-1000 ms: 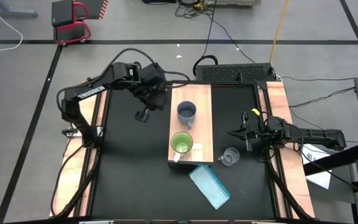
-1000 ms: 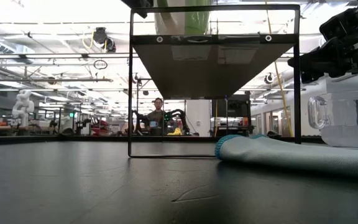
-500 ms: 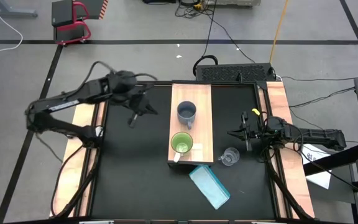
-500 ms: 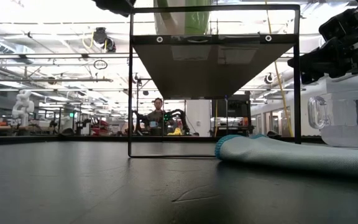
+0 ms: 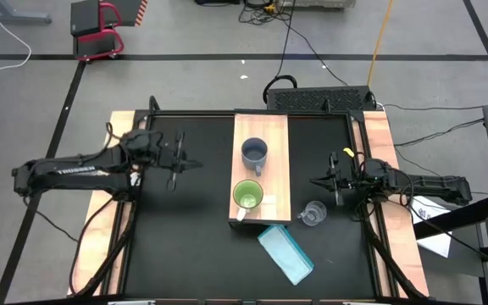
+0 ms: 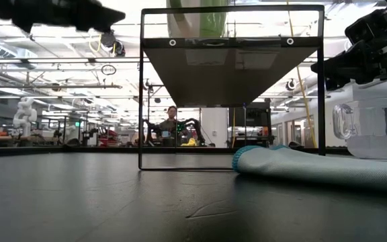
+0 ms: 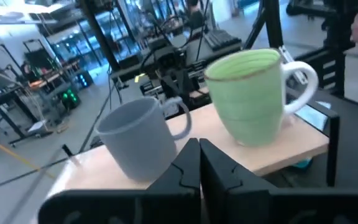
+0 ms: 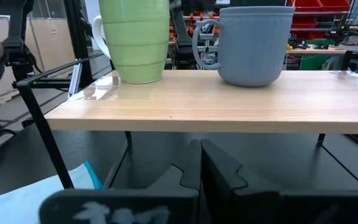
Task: Stack small to large cups/mugs on shelf
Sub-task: Put the transparent mug on the shelf
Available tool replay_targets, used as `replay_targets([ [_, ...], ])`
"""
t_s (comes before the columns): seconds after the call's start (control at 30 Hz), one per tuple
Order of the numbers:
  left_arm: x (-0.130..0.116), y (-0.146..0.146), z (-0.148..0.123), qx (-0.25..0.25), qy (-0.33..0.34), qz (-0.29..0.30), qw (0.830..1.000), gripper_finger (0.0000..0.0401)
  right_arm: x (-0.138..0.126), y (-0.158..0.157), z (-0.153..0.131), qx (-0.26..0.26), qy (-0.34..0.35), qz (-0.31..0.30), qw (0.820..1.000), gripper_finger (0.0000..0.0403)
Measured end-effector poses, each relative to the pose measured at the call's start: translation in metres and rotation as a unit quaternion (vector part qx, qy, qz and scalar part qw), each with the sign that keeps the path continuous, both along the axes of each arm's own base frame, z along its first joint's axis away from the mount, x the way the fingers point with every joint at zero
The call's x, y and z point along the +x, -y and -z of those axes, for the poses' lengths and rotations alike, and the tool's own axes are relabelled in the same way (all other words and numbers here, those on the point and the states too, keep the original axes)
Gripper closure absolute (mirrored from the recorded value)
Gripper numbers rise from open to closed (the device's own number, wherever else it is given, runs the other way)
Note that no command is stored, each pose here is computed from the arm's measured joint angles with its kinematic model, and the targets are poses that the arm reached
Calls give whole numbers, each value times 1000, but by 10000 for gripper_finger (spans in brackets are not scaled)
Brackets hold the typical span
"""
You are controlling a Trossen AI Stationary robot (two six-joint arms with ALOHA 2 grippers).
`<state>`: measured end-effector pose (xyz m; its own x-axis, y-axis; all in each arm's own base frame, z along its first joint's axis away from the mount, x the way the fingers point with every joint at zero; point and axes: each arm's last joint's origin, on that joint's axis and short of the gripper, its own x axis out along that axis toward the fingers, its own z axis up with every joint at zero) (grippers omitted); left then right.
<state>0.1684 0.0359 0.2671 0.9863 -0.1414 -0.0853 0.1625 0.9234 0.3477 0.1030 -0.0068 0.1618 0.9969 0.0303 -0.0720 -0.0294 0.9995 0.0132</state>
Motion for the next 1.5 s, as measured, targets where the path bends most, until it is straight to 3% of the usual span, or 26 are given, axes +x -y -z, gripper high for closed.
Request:
replay_targets([
  [0.17, -8, 1, 42, -26, 12, -35, 999, 401, 0, 0, 0, 0, 0, 0, 1000, 403],
  [0.33, -18, 3, 63, -28, 33, -49, 998, 401, 0, 0, 0, 0, 0, 0, 1000, 403],
  [0.5, -27, 8, 59, -16, 71, -45, 996, 401, 0, 0, -1, 5, 3, 0, 1000, 403],
  [0.77, -40, 25, 54, 3, 123, 22, 992, 401, 0, 0, -1, 5, 4, 0, 1000, 403],
  [1.07, -47, 35, 67, -2, 117, 67, 991, 401, 0, 0, -2, 4, 9, -1, 1000, 403],
  [1.5, -51, 36, 92, -26, 68, 57, 996, 401, 0, 0, -2, 4, 12, -1, 1000, 403],
])
